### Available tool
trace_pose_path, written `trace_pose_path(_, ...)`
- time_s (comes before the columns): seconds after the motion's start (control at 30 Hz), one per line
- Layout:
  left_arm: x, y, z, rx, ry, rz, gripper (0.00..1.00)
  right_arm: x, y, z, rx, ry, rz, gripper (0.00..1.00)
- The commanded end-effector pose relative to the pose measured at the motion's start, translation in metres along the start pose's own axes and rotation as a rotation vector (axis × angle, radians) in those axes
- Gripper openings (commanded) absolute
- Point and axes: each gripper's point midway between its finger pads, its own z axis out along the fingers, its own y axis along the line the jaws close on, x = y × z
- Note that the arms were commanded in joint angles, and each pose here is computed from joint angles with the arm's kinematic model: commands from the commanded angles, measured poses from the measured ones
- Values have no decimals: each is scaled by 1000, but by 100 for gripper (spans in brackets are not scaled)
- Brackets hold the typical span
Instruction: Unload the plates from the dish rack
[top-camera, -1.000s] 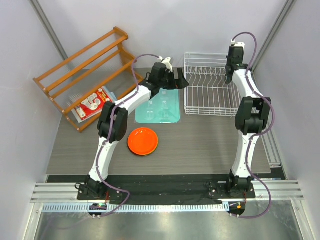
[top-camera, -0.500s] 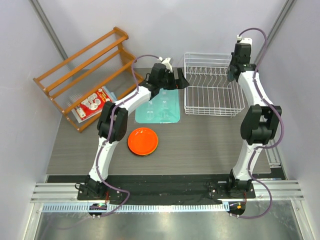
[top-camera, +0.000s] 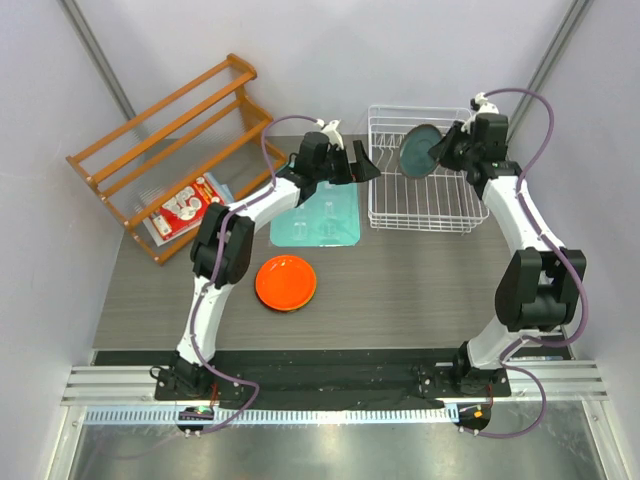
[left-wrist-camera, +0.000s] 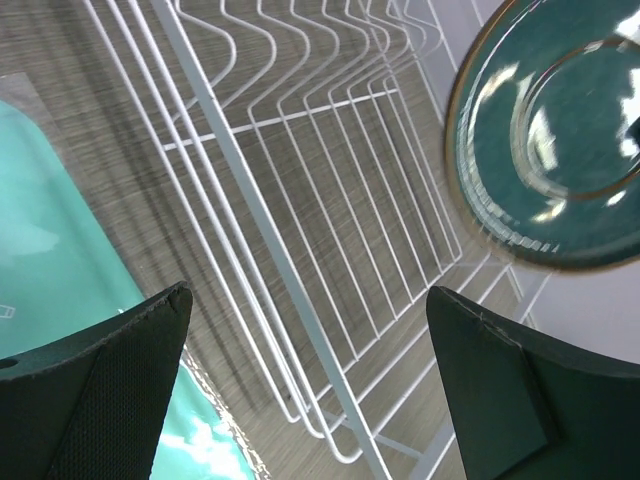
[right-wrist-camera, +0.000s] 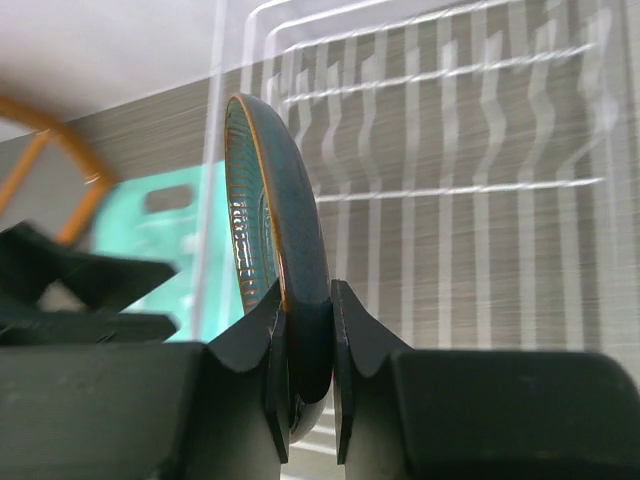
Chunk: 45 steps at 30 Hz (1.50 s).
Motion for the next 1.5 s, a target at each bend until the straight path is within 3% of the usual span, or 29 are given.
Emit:
trace_pose_path(0.0,-42,-54,-25,139,-107,31,99,-32,63,-30,-285,-125,137,1)
trace_pose_path(0.57,-47,-76,-47,243,-171,-23,97,3,110,-48,-687,-82,411,1)
trace_pose_path(0.6,-50,-79,-47,256,-183,-20,88,11,109,-46,-697,-65,426,1)
trace_pose_path(0.7,-53,-85,-48,294,-201,-41,76,21,112,-44,-755,-30,474,1)
trace_pose_path(0.77,-52,-88,-49,325,-199,-70,75,23,116,-43,-796,-20,513,1)
trace_pose_path(0.87,-53,-88,-48,343,-209,-84,62,29,115,-40,-803,-12,515,1)
trace_pose_path(0.9,-51,-88,-47,344,-206,-84,50,29,115,-39,-800,-9,511,1)
trace_pose_path(0.97,-50,-86,-47,340,-200,-89,39,31,114,-37,-797,-2,511,1)
trace_pose_path(1.1,-44,-76,-49,298,-185,-94,0,28,113,-35,-775,-20,476,1)
trace_pose_path(1.23,-39,-65,-55,219,-167,-57,0,29,109,-30,-742,-8,453,1)
trace_pose_path(1.27,-32,-59,-56,196,-154,-53,0,29,109,-29,-735,-8,450,12)
trace_pose_path(1.3,-29,-54,-58,168,-144,-40,0,27,109,-29,-732,-11,444,30)
trace_pose_path(1.33,-34,-55,-65,143,-163,-32,0,28,108,-27,-721,-5,442,39)
trace_pose_path(1.47,-27,-36,-90,-5,-154,14,0,26,98,-22,-656,-1,395,55)
